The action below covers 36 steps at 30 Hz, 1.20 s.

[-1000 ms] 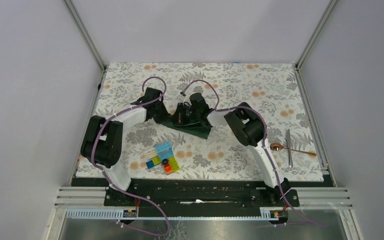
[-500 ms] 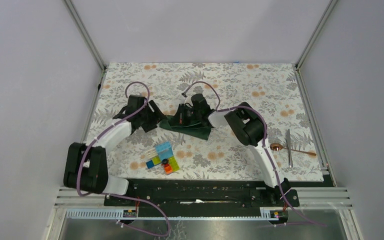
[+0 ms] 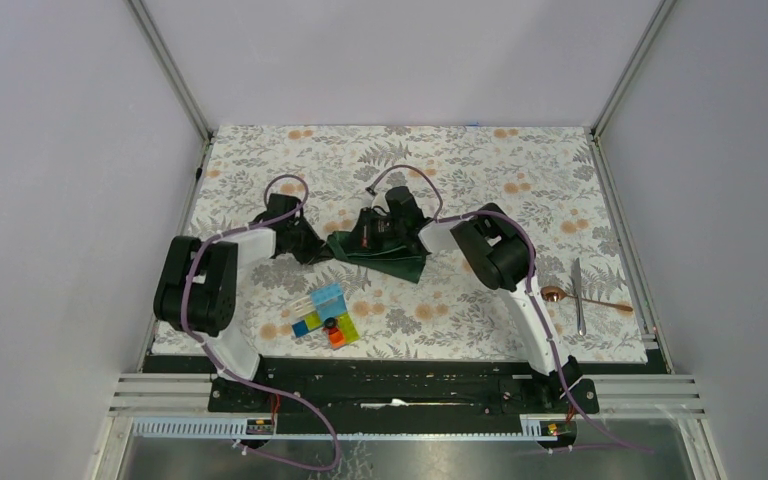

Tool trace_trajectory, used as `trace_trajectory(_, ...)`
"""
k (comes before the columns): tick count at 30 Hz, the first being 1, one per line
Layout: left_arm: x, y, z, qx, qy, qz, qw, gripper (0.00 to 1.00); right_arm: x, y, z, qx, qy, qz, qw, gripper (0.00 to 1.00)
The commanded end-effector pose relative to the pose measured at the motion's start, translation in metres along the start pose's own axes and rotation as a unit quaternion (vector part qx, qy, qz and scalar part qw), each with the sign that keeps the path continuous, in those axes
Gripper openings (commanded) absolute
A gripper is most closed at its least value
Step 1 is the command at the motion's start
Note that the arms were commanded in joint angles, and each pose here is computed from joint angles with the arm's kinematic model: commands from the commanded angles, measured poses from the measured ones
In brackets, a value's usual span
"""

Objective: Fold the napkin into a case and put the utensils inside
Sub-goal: Grasp the top corner of the smaller rectangle folded napkin from the folded napkin.

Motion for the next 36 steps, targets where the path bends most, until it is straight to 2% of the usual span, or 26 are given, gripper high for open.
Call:
trace_trajectory(1, -0.001, -0.021, -0.024, 0.007, -0.029, 0.010, 1.000, 0.14, 0.001, -0.004, 0.001, 0.002, -0.006, -0.007, 1.000, 0.00)
trace_trajectory(4, 0.001, -0.029, -0.026, -0.002, -0.032, 0.009, 0.999, 0.13, 0.014, -0.022, -0.001, 0.031, -0.002, -0.019, 0.999, 0.00)
trace_trajectory(7, 0.000, -0.030, -0.020, -0.025, -0.037, 0.007, 0.999, 0.12, 0.016, -0.028, 0.005, 0.019, -0.014, -0.035, 0.999, 0.00)
trace_trajectory(14, 0.000, -0.023, -0.012, -0.039, -0.052, -0.007, 0.998, 0.14, -0.016, 0.004, 0.019, 0.005, -0.017, -0.075, 0.997, 0.01)
trace_trajectory(19, 0.003, -0.025, -0.017, -0.042, -0.071, -0.002, 0.997, 0.17, -0.022, -0.009, 0.032, -0.059, -0.057, -0.085, 0.993, 0.01)
trace_trajectory(22, 0.005, -0.025, -0.021, -0.045, -0.085, -0.010, 0.995, 0.19, -0.031, -0.014, 0.037, -0.053, -0.053, -0.085, 0.994, 0.01)
trace_trajectory(25, 0.005, -0.027, -0.019, -0.054, -0.087, -0.008, 0.995, 0.20, -0.030, -0.022, 0.019, -0.027, -0.066, -0.088, 0.994, 0.01)
trace_trajectory(29, 0.004, -0.020, -0.016, -0.061, -0.088, -0.023, 0.994, 0.27, -0.009, -0.026, -0.011, 0.001, -0.091, -0.082, 0.992, 0.01)
trace_trajectory(33, 0.000, -0.004, -0.009, -0.075, -0.082, -0.043, 0.993, 0.42, 0.002, -0.017, -0.030, 0.030, -0.093, -0.081, 0.992, 0.01)
trace_trajectory(36, -0.005, 0.014, -0.003, -0.072, -0.067, -0.057, 0.993, 0.45, 0.000, -0.008, -0.037, 0.040, -0.092, -0.082, 0.992, 0.04)
Point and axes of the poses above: each gripper's point midway between its finger pads, its own y axis back along the fingers, its own z axis along the line the jaws close on, x = y × z, the point moved 5 cm from there along y, back along the fingers, and after that the axes turned 9 degrees about y, right-handed, at the moved point
